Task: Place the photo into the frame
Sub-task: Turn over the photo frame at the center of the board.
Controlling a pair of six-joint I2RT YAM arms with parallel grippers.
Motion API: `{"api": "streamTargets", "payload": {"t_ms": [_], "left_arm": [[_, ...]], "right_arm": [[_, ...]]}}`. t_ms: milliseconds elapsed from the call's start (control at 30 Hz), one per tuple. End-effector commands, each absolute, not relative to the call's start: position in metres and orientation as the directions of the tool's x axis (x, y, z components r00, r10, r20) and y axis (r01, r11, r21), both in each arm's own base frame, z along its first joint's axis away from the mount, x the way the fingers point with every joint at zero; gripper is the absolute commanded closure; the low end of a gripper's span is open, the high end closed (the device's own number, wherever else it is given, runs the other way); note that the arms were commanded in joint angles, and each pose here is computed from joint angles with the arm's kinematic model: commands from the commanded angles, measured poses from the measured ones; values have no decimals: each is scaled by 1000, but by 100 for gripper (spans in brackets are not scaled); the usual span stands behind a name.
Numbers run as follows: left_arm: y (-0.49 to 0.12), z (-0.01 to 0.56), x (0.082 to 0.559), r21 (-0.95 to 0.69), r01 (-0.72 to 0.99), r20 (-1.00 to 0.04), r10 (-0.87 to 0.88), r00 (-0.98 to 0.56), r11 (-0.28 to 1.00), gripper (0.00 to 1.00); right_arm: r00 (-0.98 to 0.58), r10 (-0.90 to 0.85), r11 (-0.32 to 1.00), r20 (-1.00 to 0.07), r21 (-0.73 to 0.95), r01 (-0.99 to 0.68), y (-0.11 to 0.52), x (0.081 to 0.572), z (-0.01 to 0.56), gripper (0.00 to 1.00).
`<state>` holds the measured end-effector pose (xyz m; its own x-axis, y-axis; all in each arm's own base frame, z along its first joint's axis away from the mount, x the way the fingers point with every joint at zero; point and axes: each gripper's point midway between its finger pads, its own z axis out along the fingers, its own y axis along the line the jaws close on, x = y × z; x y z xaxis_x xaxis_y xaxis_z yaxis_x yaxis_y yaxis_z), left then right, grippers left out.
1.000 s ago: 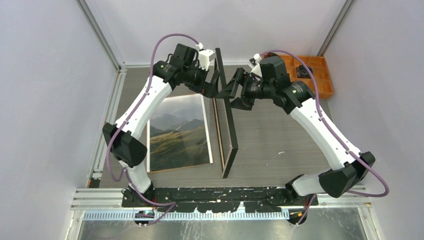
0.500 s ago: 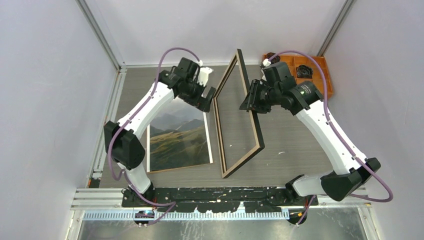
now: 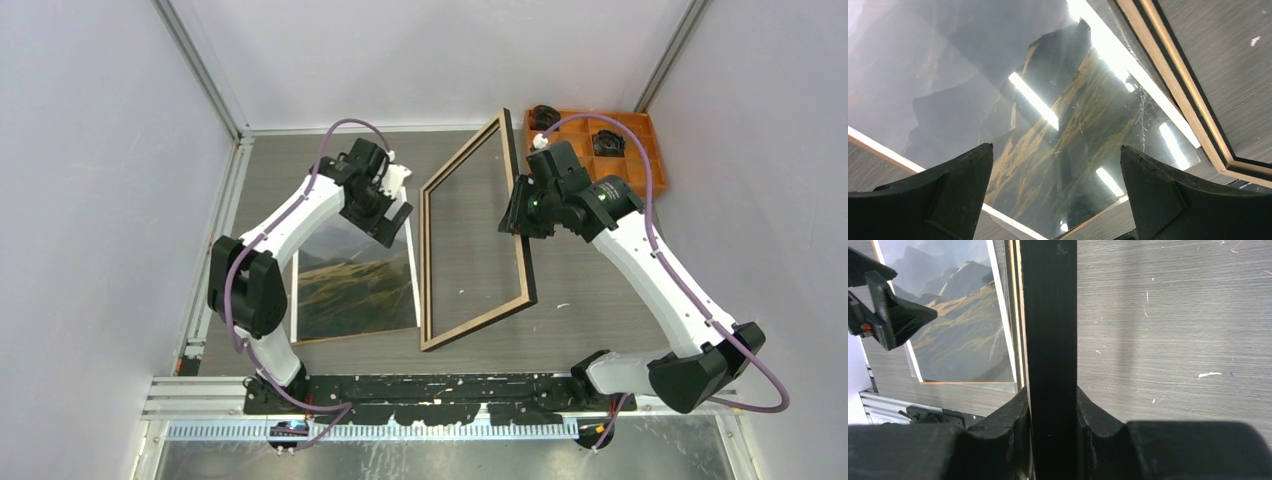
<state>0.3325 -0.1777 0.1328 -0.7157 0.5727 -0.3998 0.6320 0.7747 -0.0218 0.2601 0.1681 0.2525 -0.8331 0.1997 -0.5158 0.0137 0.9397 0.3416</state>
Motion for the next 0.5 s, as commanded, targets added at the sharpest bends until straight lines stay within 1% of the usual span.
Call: {"api": "streamTargets", "payload": {"t_ms": [0, 133, 467], "left_arm": [[-157, 156, 339, 6, 620, -462, 553, -694, 784, 0], [-140, 158, 341, 10, 593, -469, 528, -708, 805, 0], [-112, 158, 339, 38, 549, -474, 499, -726, 835, 0]], "right_arm": [[-831, 217, 948, -512, 312, 56, 160, 259, 234, 72], [-829, 210, 952, -518, 303, 52, 160, 261, 226, 72], [-850, 226, 944, -477, 321, 71, 172, 271, 187, 71]]}}
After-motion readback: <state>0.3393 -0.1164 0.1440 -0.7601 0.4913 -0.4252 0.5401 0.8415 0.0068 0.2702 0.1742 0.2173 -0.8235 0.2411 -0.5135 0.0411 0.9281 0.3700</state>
